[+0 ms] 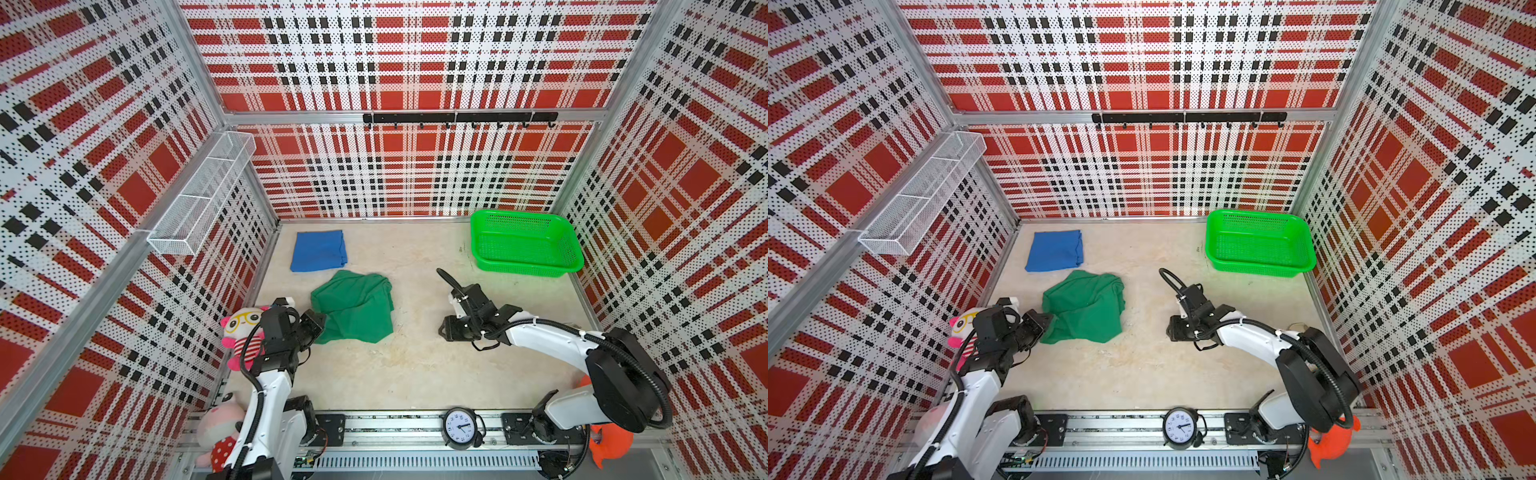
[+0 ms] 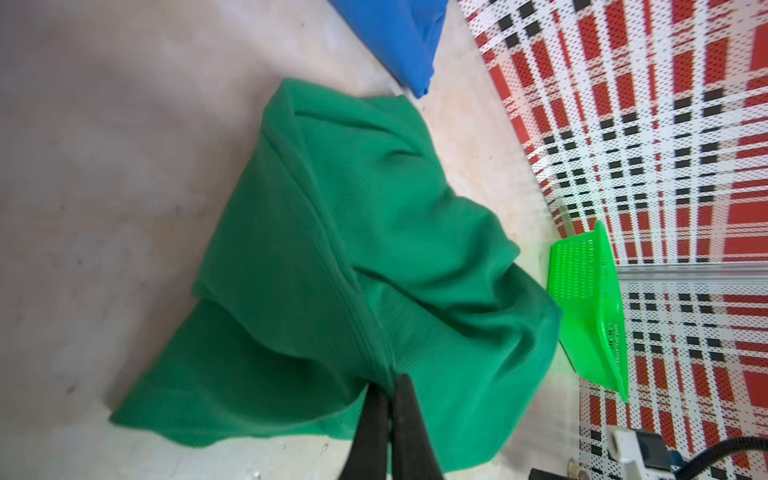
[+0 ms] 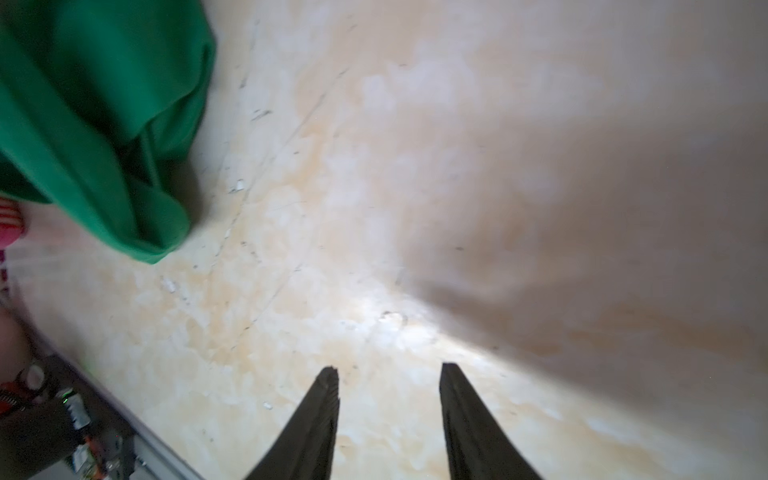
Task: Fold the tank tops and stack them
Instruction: 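Lift the green tank top high by its hem with both grippers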
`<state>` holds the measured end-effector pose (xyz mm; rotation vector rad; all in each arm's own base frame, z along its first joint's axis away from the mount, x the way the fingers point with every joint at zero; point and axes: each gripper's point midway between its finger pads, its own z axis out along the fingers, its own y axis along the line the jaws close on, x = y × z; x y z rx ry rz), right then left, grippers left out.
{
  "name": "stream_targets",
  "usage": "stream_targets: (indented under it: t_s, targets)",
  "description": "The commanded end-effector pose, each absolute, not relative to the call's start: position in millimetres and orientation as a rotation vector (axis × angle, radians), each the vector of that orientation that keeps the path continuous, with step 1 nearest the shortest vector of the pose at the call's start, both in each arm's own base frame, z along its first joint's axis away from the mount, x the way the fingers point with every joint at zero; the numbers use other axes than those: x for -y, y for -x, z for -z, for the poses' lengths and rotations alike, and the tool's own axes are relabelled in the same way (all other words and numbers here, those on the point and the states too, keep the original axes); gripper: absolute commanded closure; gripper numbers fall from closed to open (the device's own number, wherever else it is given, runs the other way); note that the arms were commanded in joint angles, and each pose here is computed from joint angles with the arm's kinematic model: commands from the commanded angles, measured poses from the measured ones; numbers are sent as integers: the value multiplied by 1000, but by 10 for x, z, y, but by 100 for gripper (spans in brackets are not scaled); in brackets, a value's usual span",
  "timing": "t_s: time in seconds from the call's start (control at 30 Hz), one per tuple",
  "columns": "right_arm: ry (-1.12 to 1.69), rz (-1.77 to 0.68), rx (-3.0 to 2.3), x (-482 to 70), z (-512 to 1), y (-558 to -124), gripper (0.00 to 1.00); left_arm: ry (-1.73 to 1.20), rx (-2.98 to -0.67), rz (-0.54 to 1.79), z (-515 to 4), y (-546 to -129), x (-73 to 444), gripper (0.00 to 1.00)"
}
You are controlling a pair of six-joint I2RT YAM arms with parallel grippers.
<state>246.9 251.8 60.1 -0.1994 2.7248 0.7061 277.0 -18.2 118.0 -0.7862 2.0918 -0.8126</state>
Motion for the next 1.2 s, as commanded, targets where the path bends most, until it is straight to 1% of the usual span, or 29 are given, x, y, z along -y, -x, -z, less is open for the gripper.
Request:
stream_targets:
  t_s: [0.0,0.07,0.2,0.23,0.3,0.43,0.57,0.63,0.7,0.73,0.77,0.8,0.83,0.9,0.93,1.03,1.17]
  targets:
    - [291,-853,-2634,-3009,-788,-2513,57,688,-2039,851,-1438,-2873,225,100]
    - [385,-897,-2597,-3209,-786,-2493,57,685,-2034,849,-1452,-2872,222,100]
    - [528,-1089,-2464,-3549,-828,-2503,57,683,-2036,853,-1450,-2871,229,100]
    - [551,-1128,-2444,-3619,-837,-2505,54,679,-2037,855,-1454,-2872,237,100]
    - [591,-1186,-2405,-3739,-862,-2508,47,676,-2040,855,-1449,-2872,245,100]
    - [632,-1234,-2343,-3938,-832,-2540,38,672,-2049,848,-1433,-2884,254,100]
    - [635,-1274,-2319,-4099,-783,-2605,38,658,-2055,839,-1442,-2898,278,100]
    - [643,-1292,-2308,-4193,-773,-2598,39,653,-2057,835,-1448,-2905,286,100]
    - [658,-1303,-2306,-4281,-748,-2571,45,648,-2062,832,-1447,-2914,299,100]
    - [657,-1308,-2308,-4304,-739,-2564,51,645,-2061,830,-1459,-2922,304,100]
    - [650,-1314,-2318,-4310,-731,-2553,60,642,-2063,829,-1467,-2931,312,100]
    - [641,-1313,-2328,-4300,-749,-2545,71,635,-2060,828,-1499,-2948,321,100]
    - [633,-1297,-2342,-4270,-765,-2540,80,622,-2057,829,-1540,-2965,342,100]
    - [624,-1218,-2376,-4162,-830,-2543,95,594,-2044,820,-1680,-3013,382,100]
    - [625,-1175,-2400,-4096,-856,-2543,100,580,-2033,818,-1765,-3044,399,100]
    - [599,-1081,-2424,-3891,-1140,-2648,100,504,-1982,845,-2169,-3178,525,100]
    - [552,-999,-2427,-3572,-1660,-2934,100,367,-1862,856,-2992,-3402,707,100]
